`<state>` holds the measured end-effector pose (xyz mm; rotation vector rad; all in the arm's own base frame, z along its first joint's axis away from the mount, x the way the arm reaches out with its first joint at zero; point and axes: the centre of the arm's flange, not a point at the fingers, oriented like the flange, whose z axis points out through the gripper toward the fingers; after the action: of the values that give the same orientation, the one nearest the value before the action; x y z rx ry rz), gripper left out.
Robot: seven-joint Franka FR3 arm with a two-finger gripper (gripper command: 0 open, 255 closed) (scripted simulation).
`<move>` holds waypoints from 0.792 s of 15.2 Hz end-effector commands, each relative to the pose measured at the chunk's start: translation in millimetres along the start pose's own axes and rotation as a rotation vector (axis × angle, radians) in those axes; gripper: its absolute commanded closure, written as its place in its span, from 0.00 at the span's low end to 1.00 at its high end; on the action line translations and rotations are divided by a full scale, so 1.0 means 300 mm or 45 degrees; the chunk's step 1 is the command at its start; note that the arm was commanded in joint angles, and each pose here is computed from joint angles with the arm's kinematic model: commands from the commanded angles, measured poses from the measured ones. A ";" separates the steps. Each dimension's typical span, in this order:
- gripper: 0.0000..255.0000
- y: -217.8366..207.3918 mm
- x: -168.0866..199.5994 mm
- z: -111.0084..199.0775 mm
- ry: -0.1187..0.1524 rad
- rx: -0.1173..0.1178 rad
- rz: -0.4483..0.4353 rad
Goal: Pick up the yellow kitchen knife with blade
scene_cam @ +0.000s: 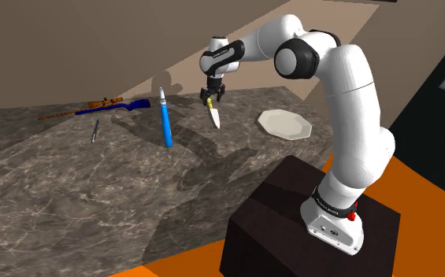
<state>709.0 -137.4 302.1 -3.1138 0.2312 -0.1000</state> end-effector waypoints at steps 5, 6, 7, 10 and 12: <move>0.00 0.003 -0.004 0.082 0.001 0.000 0.000; 1.00 0.005 -0.004 0.080 0.001 0.000 0.000; 1.00 0.006 -0.006 0.080 0.001 0.000 0.000; 1.00 0.006 -0.006 0.080 0.001 0.000 0.000; 1.00 0.006 -0.006 0.080 0.001 0.000 0.000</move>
<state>708.5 -138.5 278.0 -3.1138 0.2315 -0.1012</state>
